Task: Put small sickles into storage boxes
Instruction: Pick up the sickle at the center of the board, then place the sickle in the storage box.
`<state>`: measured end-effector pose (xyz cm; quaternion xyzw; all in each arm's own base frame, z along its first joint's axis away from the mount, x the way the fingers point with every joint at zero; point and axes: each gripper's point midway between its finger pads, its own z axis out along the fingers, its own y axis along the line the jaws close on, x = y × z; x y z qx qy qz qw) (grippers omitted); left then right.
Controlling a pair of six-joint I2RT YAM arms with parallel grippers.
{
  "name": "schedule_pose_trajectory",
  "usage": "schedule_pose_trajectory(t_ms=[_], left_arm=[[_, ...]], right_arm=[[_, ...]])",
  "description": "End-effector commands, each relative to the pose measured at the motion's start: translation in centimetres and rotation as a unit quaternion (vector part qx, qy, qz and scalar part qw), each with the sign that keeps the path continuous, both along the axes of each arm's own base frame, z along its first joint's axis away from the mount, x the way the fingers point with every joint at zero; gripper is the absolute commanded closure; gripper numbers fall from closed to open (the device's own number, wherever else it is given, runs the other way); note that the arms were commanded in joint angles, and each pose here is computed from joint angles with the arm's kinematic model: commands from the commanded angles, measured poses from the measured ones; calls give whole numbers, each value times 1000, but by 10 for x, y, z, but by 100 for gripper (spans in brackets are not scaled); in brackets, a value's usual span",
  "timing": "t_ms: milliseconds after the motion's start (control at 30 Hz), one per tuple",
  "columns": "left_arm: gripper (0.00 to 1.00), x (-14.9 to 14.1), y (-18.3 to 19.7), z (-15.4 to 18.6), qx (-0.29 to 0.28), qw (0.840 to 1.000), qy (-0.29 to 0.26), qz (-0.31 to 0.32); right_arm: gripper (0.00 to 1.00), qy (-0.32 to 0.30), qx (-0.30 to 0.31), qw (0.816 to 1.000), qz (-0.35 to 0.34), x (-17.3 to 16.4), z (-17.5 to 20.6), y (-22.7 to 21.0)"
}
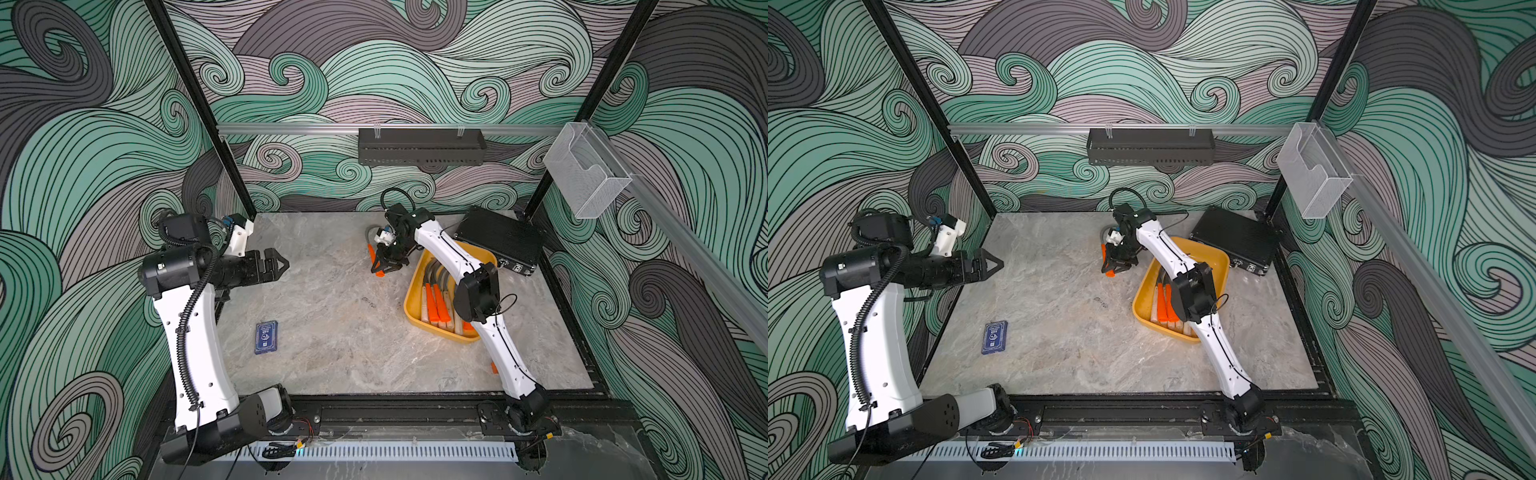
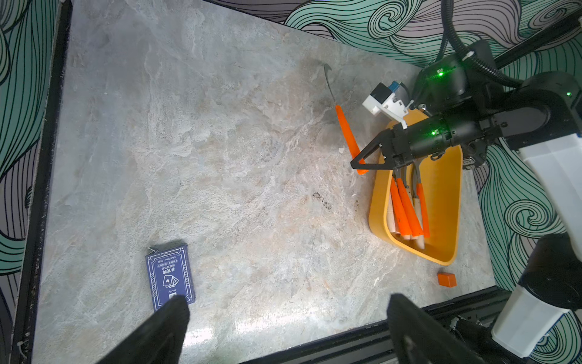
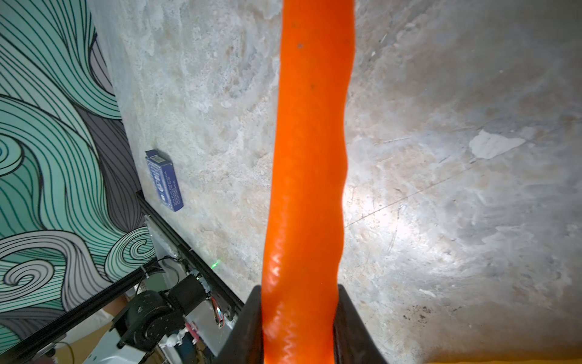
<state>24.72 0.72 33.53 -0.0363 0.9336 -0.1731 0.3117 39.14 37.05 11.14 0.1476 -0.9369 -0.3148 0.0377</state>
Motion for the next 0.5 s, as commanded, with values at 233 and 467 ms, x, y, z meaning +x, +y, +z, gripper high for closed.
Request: schedule_pose_trajectory(t_ms=[233, 467], left_arm=[[2, 1, -2, 13, -6, 1000, -22, 5], [2, 1, -3, 18, -10, 999, -30, 5]], right_arm=[[100, -8, 90, 996, 22, -23, 69, 14], [100, -1, 114, 992, 53, -57, 95, 12]])
